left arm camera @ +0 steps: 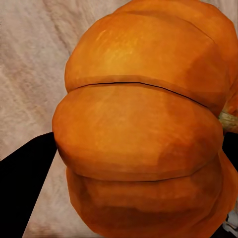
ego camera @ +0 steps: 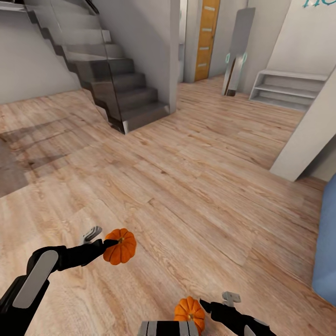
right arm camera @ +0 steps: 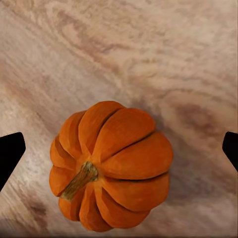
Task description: Place each of the two pumpkins and all three candles from the living room inside a cabinet in the living room (use any cabinet), then make sure every cabinet is closed, and position the cauldron so it is next to a table in the living room.
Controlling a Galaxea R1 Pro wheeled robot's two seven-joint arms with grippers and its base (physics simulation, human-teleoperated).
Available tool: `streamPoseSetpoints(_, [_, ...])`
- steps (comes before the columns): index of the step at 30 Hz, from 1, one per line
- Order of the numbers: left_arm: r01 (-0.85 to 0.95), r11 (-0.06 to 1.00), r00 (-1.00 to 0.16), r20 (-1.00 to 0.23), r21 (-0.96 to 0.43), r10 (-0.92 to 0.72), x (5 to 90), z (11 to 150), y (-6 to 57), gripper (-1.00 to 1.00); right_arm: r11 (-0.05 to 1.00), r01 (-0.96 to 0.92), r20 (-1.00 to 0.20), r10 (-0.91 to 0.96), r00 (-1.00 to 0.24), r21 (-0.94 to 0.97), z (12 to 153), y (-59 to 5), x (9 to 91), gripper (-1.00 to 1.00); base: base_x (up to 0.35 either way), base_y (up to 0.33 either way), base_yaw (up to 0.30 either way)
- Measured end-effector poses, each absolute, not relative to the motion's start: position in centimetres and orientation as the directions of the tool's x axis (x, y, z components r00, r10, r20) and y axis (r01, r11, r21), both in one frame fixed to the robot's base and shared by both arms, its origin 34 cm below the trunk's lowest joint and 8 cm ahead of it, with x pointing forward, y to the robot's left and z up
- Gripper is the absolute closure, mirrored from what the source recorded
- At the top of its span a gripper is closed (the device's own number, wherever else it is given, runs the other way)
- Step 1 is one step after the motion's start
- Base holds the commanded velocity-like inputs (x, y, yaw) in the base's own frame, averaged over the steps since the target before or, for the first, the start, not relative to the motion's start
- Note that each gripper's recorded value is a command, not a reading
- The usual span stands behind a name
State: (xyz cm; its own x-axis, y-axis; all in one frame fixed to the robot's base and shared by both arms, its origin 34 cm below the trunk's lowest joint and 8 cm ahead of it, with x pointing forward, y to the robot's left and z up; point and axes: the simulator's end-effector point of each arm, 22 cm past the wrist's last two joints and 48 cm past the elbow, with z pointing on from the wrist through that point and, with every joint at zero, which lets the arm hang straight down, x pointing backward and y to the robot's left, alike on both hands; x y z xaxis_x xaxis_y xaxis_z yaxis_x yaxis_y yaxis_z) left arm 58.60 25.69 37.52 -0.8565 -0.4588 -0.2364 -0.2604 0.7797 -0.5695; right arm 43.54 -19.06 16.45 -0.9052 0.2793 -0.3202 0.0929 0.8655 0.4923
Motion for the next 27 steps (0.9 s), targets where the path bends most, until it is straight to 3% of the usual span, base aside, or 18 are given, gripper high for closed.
streamPoseSetpoints(23, [-0.311,0.779,-0.876,-0.154,-0.544,-0.458,57.1,32.6,25.6,1.00,0.862,0.149,-0.230,0.290,-0.929,0.484,13.2,-19.9,40.6,-1.00,0.000,0.000,0.000])
streamPoseSetpoints(27, [-0.320,0.779,-0.878,-0.140,-0.539,-0.457,56.8,31.7,25.5,1.00,0.813,0.228,-0.159,0.363,-0.918,0.536,13.3,-21.3,40.1,-1.00,0.000,0.000,0.000])
